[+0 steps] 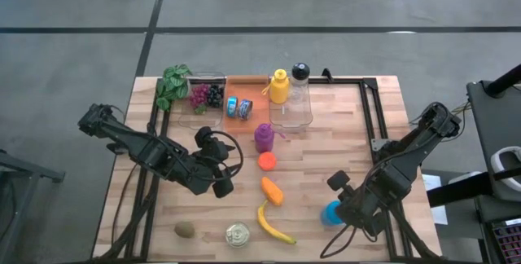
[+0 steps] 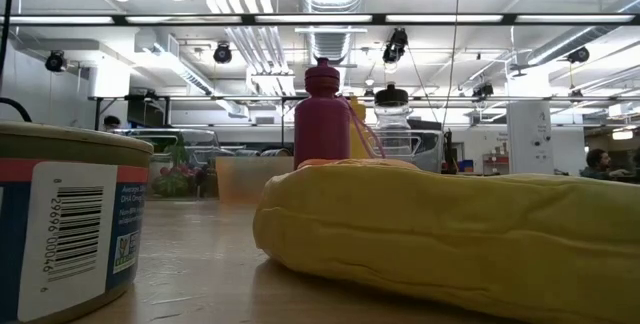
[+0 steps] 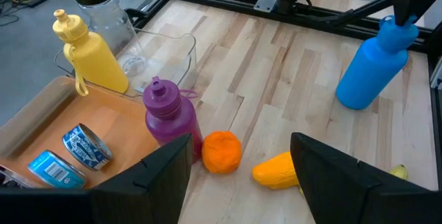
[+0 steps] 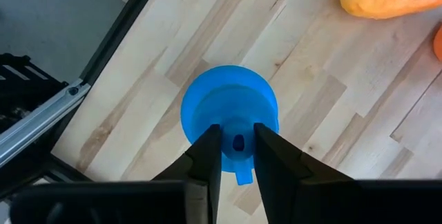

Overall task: Pick & Place Food Item
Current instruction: Put the blue water bottle into the right transparent bin, then put the violet water bottle into the right transparent bin

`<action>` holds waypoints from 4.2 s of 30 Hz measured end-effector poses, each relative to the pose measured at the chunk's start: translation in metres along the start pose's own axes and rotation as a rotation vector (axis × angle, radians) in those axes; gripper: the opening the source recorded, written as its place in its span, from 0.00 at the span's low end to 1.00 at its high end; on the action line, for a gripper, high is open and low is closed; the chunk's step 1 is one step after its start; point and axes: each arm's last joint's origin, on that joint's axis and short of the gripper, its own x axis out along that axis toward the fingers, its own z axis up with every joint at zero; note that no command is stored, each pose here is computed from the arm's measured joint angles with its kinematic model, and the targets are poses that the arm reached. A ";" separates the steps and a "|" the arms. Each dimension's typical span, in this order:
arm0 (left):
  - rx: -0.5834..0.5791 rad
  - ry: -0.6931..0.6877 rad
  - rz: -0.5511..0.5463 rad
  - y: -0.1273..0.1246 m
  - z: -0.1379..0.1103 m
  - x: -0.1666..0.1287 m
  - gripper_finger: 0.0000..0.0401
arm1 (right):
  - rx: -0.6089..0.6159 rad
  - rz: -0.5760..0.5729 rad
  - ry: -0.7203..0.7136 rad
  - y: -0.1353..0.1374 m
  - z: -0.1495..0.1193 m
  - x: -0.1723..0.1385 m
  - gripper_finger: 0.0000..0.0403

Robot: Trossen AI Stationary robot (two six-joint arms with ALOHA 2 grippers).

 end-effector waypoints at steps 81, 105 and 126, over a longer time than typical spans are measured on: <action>-0.004 -0.005 0.002 0.000 0.000 0.000 0.62 | 0.781 -0.307 0.003 -0.350 -0.110 -0.077 0.15; -0.006 -0.006 0.001 0.000 0.001 0.000 0.62 | 0.792 -0.284 0.032 -0.351 -0.116 -0.062 0.24; -0.005 -0.005 0.002 0.000 0.000 0.000 0.62 | 0.800 -0.339 -0.042 -0.328 -0.107 -0.099 0.36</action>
